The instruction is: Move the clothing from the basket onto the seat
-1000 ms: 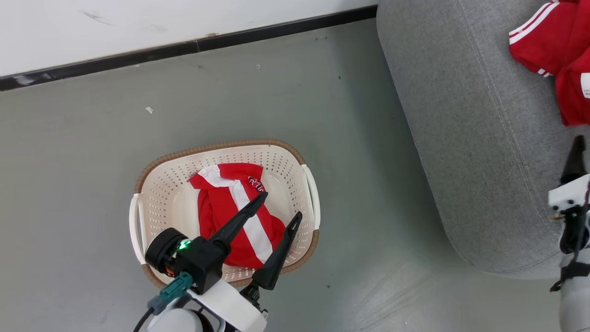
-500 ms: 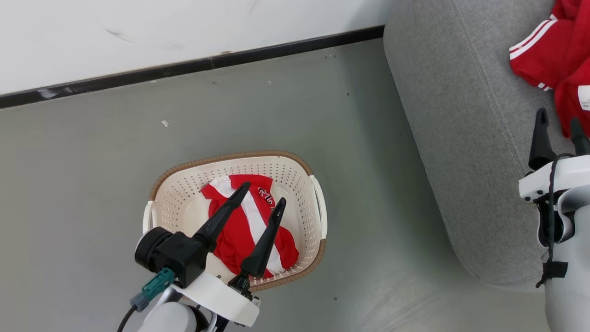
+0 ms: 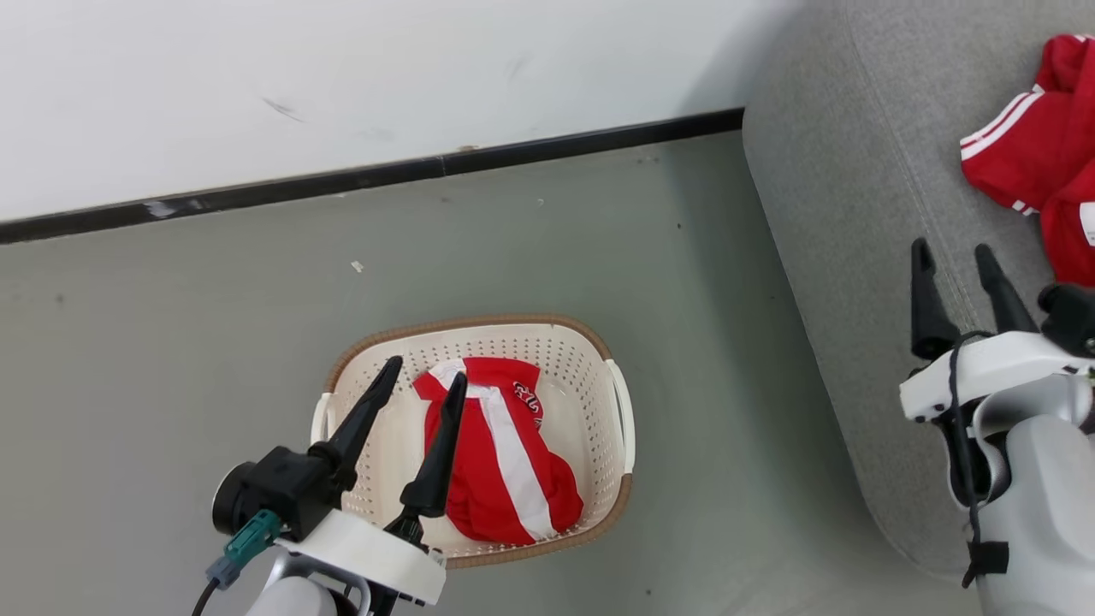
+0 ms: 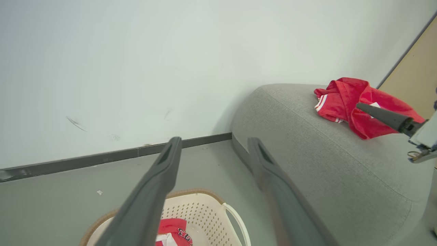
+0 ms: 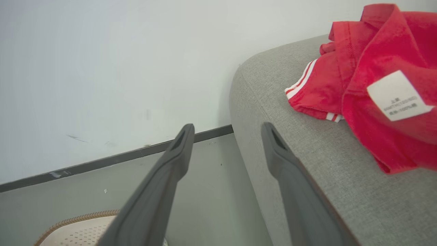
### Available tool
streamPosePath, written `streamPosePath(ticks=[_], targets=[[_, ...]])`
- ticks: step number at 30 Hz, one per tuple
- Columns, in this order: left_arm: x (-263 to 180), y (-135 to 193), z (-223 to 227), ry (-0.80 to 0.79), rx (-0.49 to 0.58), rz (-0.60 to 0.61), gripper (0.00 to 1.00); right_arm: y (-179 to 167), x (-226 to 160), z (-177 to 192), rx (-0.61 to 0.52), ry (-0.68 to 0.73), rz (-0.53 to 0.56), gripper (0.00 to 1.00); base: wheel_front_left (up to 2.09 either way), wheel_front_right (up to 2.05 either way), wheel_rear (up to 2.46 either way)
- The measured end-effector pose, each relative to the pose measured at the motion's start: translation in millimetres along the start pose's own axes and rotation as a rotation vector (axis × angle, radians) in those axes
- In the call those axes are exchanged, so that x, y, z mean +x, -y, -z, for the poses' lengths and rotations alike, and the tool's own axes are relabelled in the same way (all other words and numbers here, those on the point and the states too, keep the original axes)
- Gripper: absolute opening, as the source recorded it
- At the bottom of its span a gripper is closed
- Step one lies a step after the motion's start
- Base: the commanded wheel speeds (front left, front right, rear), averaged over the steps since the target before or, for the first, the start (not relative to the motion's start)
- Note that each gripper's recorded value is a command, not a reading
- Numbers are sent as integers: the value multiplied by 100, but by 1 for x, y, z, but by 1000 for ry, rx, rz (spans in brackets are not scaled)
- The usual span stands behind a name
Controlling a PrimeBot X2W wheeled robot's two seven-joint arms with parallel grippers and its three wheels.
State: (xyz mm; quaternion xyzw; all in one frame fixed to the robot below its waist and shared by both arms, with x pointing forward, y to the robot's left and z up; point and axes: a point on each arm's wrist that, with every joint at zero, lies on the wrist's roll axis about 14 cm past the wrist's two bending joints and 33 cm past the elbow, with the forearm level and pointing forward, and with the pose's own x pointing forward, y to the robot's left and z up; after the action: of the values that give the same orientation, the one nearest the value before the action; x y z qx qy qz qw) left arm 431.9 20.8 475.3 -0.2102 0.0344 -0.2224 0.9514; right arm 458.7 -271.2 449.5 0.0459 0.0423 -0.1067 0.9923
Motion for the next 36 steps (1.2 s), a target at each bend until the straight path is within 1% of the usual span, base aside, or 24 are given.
streamPosePath(ticks=[7,11,17,24,31,36], targets=[[-21,-20,-7,9,25,-93,100,-39,-10,-6,23,18,-114,100,0,0,0],[-35,-32,-14,22,42,-151,100,-55,-18,-7,49,21,-159,100,0,0,0],[-57,-47,-26,54,52,-232,100,-78,-31,-11,58,33,-228,100,0,0,0],[-79,-56,-48,116,66,-294,100,-92,-45,-15,39,45,-274,100,0,0,0],[-102,-60,-52,128,86,-334,100,-101,-59,-22,30,67,-307,100,0,0,0],[-116,-59,-58,153,88,-345,100,-103,-75,-17,26,57,-324,100,0,0,0]])
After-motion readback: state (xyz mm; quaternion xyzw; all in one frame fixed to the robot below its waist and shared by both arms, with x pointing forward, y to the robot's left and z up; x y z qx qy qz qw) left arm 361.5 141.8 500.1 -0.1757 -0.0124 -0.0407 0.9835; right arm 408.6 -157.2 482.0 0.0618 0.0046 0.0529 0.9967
